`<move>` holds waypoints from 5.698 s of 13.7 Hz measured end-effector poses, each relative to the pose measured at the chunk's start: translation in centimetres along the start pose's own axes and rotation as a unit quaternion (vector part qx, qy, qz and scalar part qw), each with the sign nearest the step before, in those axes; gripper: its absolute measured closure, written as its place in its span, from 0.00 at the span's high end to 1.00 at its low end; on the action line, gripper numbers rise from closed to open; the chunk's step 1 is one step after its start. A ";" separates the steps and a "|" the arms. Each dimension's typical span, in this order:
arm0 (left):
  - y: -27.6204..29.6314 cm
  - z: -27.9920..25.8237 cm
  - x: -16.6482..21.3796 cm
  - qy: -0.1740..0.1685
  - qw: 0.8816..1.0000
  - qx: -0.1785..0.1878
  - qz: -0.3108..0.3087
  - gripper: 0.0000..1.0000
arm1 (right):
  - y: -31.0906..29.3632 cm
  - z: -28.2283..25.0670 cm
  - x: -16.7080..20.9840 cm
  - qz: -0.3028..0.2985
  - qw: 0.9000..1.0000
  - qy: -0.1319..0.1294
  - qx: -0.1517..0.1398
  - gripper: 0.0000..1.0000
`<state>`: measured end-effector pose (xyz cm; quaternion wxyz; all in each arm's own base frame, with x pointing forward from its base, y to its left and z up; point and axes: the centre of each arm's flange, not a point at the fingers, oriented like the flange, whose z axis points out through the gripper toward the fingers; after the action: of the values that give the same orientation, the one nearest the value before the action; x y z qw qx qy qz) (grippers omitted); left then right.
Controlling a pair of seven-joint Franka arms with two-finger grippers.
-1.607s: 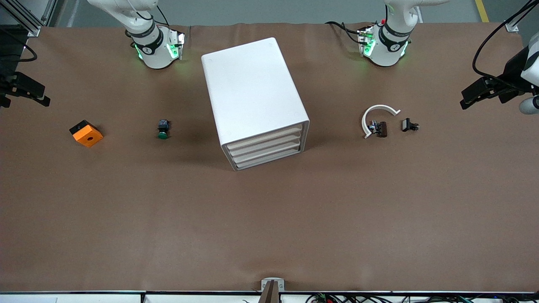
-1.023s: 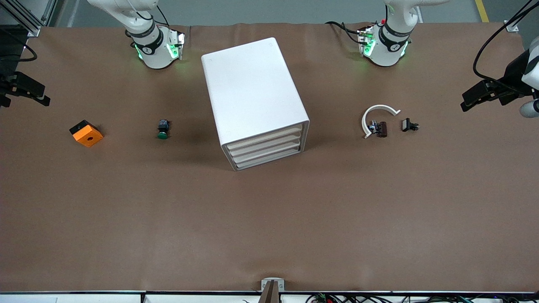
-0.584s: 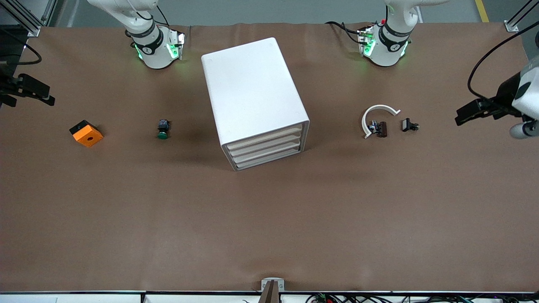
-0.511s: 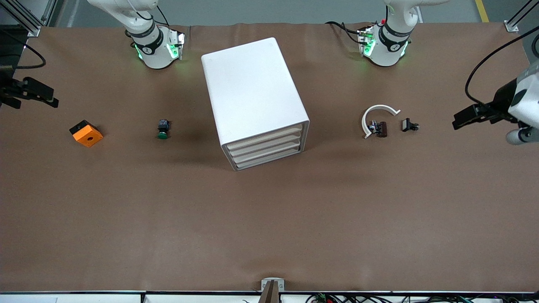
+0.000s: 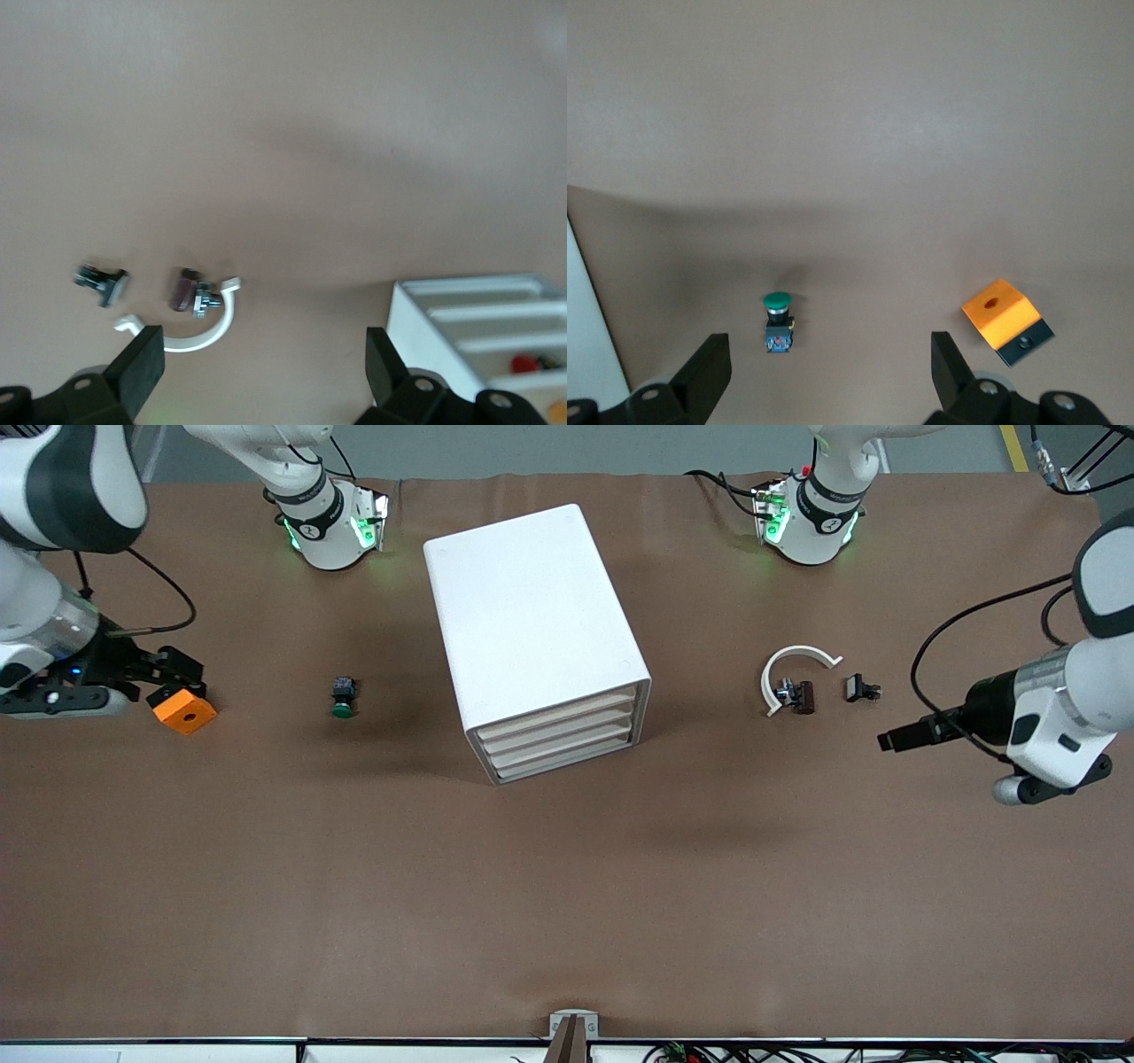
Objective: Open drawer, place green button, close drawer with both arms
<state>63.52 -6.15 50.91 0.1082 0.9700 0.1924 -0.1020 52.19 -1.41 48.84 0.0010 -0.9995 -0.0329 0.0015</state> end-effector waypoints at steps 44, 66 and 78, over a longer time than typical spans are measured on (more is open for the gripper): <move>22.7 35.5 -2.4 -0.303 0.694 0.056 -0.651 0.78 | -8.6 32.0 -7.1 0.048 0.986 -0.159 0.015 0.41; 25.1 40.1 -6.2 -0.345 0.730 0.068 -0.586 0.70 | -19.4 7.3 11.1 -0.183 0.982 -0.018 0.047 0.41; 23.3 41.2 -5.0 -0.383 0.709 0.083 -0.586 0.65 | -22.5 6.0 16.0 -0.226 0.974 0.030 0.000 0.41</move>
<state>61.81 -39.19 16.69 0.0100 0.5454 0.6549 -0.5229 66.65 22.13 42.83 0.0019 -0.9656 -0.2583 -0.0286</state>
